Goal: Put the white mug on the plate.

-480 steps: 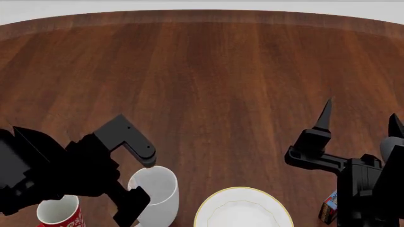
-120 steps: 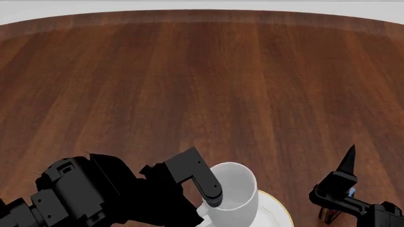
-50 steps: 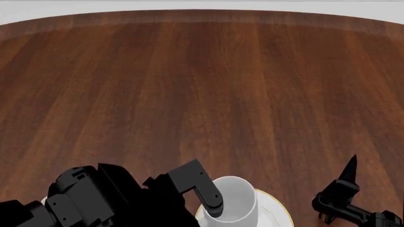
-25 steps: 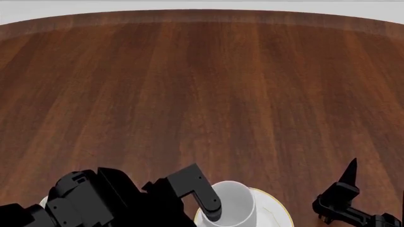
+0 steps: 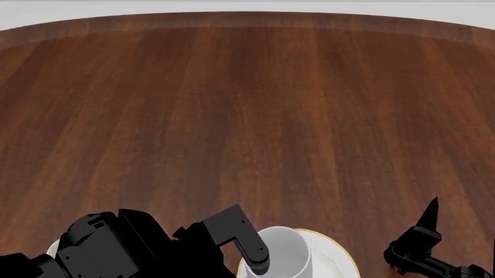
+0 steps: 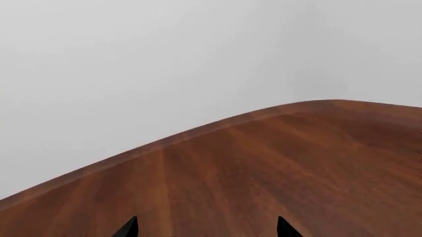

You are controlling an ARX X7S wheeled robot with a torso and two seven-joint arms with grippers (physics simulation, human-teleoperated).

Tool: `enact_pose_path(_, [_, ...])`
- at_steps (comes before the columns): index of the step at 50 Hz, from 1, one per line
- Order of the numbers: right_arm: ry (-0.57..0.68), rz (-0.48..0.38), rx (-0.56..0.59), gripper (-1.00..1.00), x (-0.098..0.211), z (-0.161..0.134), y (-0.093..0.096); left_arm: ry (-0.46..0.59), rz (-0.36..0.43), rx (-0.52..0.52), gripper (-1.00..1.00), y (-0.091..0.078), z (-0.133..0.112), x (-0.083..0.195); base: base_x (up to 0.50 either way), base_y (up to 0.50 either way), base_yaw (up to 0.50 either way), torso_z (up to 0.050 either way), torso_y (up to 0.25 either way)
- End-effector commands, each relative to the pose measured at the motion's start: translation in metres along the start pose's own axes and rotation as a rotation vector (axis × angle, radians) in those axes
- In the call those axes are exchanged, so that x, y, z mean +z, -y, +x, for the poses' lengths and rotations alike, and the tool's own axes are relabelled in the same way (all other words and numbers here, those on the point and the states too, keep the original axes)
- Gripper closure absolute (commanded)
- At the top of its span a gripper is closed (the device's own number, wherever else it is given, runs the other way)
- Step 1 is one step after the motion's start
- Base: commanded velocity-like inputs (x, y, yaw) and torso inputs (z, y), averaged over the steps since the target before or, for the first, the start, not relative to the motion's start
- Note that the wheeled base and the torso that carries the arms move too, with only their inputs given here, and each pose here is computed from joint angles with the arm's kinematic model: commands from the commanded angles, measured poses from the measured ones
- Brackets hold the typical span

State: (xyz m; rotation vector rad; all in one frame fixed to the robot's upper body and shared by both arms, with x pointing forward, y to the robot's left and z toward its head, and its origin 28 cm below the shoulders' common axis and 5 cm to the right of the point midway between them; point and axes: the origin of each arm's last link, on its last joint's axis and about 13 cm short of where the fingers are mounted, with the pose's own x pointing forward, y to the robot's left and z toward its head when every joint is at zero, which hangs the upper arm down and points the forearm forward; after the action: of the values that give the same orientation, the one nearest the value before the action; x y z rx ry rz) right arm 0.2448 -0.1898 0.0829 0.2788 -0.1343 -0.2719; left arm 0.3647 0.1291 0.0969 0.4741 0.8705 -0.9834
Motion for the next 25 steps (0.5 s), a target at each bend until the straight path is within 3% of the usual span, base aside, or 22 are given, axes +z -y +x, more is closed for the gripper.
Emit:
enact_pose_path(1, [-0.006,0.004,-0.004,-1.00,-0.0025,-0.0003,0.0014,0.006,-0.010,-0.006,1.00,0.0006,0.0005,0.0000,0.00,0.00,0.00,0.000,0.000])
enact_pose_path(25, [-0.018,0.015,-0.013,-1.00,-0.0088,-0.0014,0.0055,-0.006,-0.018,-0.014,1.00,0.0014,0.0031,-0.0044,0.00,0.00,0.00,0.000,0.000])
